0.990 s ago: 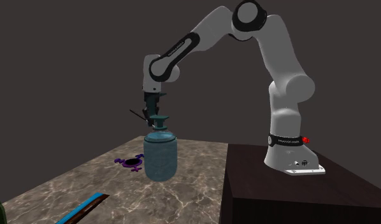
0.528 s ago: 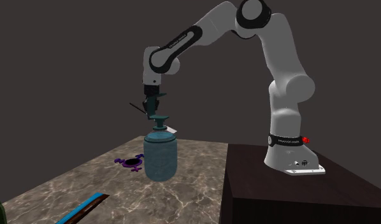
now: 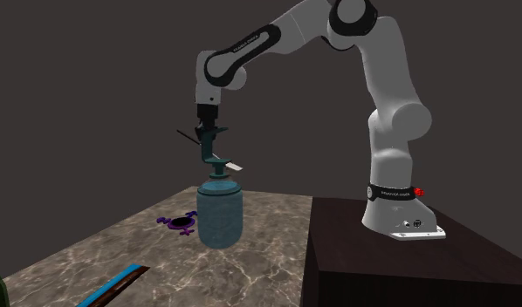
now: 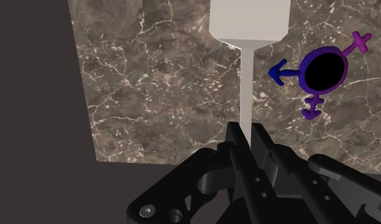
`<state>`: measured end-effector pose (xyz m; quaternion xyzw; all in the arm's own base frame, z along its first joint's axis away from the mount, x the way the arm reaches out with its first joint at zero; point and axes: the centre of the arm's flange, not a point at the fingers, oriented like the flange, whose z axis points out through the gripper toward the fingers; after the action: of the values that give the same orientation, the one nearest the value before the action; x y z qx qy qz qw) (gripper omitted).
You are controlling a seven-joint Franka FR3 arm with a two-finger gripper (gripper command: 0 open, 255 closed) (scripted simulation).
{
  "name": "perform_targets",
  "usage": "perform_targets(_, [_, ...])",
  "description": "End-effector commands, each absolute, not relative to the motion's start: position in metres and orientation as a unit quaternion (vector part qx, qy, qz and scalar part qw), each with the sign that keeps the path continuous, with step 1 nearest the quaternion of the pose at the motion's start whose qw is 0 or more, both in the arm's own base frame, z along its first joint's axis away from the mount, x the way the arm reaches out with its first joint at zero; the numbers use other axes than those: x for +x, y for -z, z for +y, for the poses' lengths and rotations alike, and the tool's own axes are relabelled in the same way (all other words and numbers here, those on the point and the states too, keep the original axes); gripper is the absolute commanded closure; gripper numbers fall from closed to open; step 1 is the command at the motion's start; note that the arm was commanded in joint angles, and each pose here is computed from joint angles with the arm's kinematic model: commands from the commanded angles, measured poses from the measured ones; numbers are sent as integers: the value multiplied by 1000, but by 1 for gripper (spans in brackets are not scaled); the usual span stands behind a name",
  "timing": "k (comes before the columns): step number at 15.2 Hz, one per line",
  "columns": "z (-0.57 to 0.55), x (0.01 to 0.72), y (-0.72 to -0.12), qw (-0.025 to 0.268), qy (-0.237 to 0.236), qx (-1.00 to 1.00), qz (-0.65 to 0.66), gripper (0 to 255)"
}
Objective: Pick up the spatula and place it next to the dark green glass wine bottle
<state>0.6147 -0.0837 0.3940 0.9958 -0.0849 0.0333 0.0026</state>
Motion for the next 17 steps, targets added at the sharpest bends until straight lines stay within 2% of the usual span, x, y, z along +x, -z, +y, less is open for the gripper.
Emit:
perform_targets(1, [-83,615,-405,3,-33,996,-85,255])
perform_targets(17, [-83,615,-489,3,-33,996,-85,255])
